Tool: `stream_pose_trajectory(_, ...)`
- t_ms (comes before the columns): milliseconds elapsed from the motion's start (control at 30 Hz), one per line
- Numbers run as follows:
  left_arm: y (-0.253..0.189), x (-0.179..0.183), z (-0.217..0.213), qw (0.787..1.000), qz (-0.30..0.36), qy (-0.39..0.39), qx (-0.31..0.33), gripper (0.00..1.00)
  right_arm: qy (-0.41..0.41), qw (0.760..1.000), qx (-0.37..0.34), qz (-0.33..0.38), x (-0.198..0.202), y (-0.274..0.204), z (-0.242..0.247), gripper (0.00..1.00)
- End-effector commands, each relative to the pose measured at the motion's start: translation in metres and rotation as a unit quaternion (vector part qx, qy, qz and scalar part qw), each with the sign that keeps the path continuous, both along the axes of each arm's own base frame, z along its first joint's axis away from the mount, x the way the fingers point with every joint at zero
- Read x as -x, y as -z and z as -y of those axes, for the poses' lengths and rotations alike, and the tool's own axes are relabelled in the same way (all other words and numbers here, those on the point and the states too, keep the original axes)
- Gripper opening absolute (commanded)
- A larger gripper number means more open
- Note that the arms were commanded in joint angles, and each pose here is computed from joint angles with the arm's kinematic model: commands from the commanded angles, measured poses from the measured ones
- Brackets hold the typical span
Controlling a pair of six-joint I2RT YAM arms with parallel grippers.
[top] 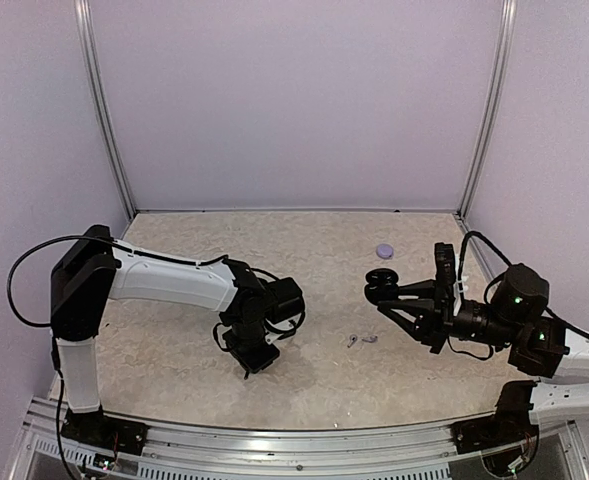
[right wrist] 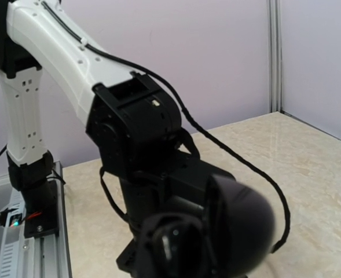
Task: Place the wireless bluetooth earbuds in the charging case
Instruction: Pick up the right earbud from the center of the board, then place the right earbud in the right side groove of the charging case.
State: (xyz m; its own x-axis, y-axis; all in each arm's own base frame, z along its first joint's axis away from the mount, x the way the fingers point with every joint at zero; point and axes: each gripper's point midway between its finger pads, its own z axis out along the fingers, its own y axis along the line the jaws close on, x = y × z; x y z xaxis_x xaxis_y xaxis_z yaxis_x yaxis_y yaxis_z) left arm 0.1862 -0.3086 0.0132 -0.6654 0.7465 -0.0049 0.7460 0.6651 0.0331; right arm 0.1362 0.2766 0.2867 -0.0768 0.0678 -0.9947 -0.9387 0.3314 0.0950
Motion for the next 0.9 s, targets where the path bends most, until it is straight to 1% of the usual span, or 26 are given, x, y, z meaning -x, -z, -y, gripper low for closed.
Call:
stream_pose_trajectory(0, 0.001, 0.005, 0.002, 1.000, -0.011, 0.006, 0.001, 0.16, 0.009, 1.000, 0.002, 0.001, -0.002, 0.003, 0.004, 0.06)
stream_pose_trajectory(167, -0.009, 0.003, 0.007, 1.000, -0.002, 0.008, 0.022, 0.12, 0.010, 1.000, 0.001, 0.001, -0.003, 0.002, 0.004, 0.06)
stream_pose_trajectory(333, -0.023, -0.003, 0.014, 0.998, 0.016, 0.009, 0.054, 0.06, 0.011, 1.000, -0.001, 0.002, -0.003, 0.001, 0.004, 0.06)
stream_pose_trajectory(400, -0.027, -0.001, 0.018, 0.997, 0.012, 0.010, 0.069, 0.05, 0.012, 1.000, -0.001, 0.002, -0.003, 0.000, 0.004, 0.06)
stream_pose_trajectory(633, -0.037, -0.006, 0.024, 0.995, 0.027, 0.017, 0.091, 0.03, 0.014, 1.000, -0.002, 0.000, -0.004, 0.000, 0.005, 0.06)
stream_pose_trajectory(700, -0.044, -0.010, 0.029, 0.993, 0.039, 0.016, 0.106, 0.02, 0.018, 1.000, -0.002, 0.000, -0.005, 0.001, 0.005, 0.06)
stream_pose_trajectory(800, -0.066, -0.022, 0.040, 0.987, 0.068, 0.010, 0.147, 0.01, 0.025, 1.000, -0.008, 0.003, -0.006, -0.002, 0.008, 0.06)
stream_pose_trajectory(833, -0.075, -0.030, 0.042, 0.983, 0.092, 0.008, 0.158, 0.01, 0.028, 1.000, -0.010, 0.004, -0.007, -0.003, 0.008, 0.06)
stream_pose_trajectory(867, -0.092, -0.036, 0.047, 0.976, 0.116, 0.008, 0.182, 0.01, 0.031, 0.999, -0.012, 0.005, -0.008, -0.004, 0.009, 0.06)
